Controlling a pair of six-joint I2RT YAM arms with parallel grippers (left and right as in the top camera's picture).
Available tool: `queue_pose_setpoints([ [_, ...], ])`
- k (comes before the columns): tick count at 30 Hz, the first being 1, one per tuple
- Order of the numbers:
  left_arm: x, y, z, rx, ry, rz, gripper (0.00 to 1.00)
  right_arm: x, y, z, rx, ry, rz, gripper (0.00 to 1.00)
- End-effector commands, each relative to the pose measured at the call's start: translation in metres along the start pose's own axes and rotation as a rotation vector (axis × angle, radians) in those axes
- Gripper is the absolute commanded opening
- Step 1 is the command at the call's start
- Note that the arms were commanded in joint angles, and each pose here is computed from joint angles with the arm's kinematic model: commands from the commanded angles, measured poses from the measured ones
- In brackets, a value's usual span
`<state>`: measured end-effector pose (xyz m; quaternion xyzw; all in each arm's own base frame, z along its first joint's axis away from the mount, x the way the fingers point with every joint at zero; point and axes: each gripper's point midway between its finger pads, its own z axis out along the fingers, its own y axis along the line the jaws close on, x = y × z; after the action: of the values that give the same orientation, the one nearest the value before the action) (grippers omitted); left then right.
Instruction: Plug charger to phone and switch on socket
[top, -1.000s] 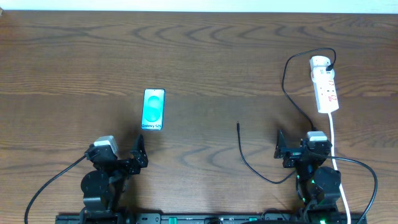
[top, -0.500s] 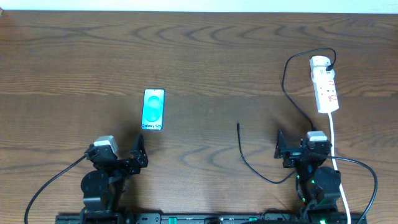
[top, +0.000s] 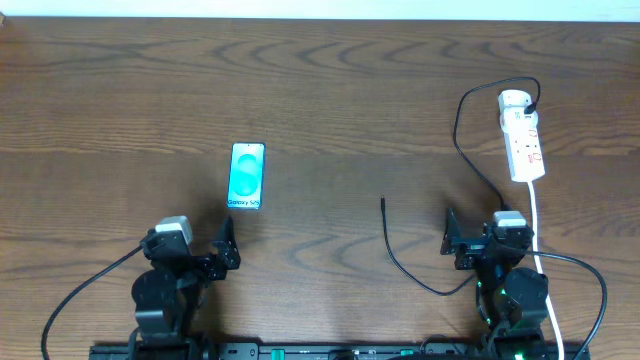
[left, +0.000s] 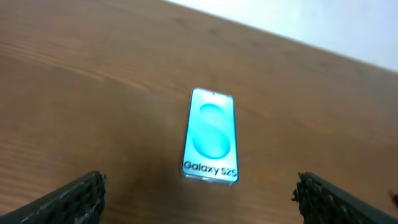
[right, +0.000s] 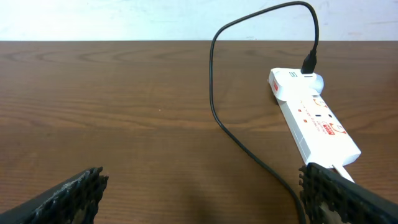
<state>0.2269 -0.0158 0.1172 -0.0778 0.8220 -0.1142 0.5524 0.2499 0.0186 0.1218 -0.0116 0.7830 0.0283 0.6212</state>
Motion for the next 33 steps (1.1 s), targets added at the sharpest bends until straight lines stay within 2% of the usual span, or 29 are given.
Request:
queue_pose_setpoints([
  [1, -0.027, -0.005, -0.004, -0.001, -0.041, 0.052, 0.98, 0.0, -0.001, 0.0, 0.004, -0.001, -0.011, 0.99],
  [7, -0.053, -0.013, 0.003, -0.001, -0.005, 0.049, 0.98, 0.0, -0.001, 0.0, 0.004, 0.0, -0.011, 0.99],
  [15, -0.088, -0.045, 0.027, 0.122, 0.146, 0.034, 0.98, 0.0, -0.001, 0.0, 0.003, -0.001, -0.011, 0.99],
  [21, -0.11, -0.049, 0.038, 0.093, 0.293, 0.04, 0.98, 0.0, -0.001, 0.0, 0.004, -0.001, -0.011, 0.99],
  [24, -0.112, -0.049, 0.04, 0.074, 0.374, 0.03, 0.98, 0.0, -0.001, 0.0, 0.004, 0.0, -0.011, 0.99],
  [33, -0.089, -0.043, 0.054, 0.058, 0.479, -0.017, 0.98, 0.0, -0.001, 0.0, 0.004, 0.0, -0.011, 0.99],
])
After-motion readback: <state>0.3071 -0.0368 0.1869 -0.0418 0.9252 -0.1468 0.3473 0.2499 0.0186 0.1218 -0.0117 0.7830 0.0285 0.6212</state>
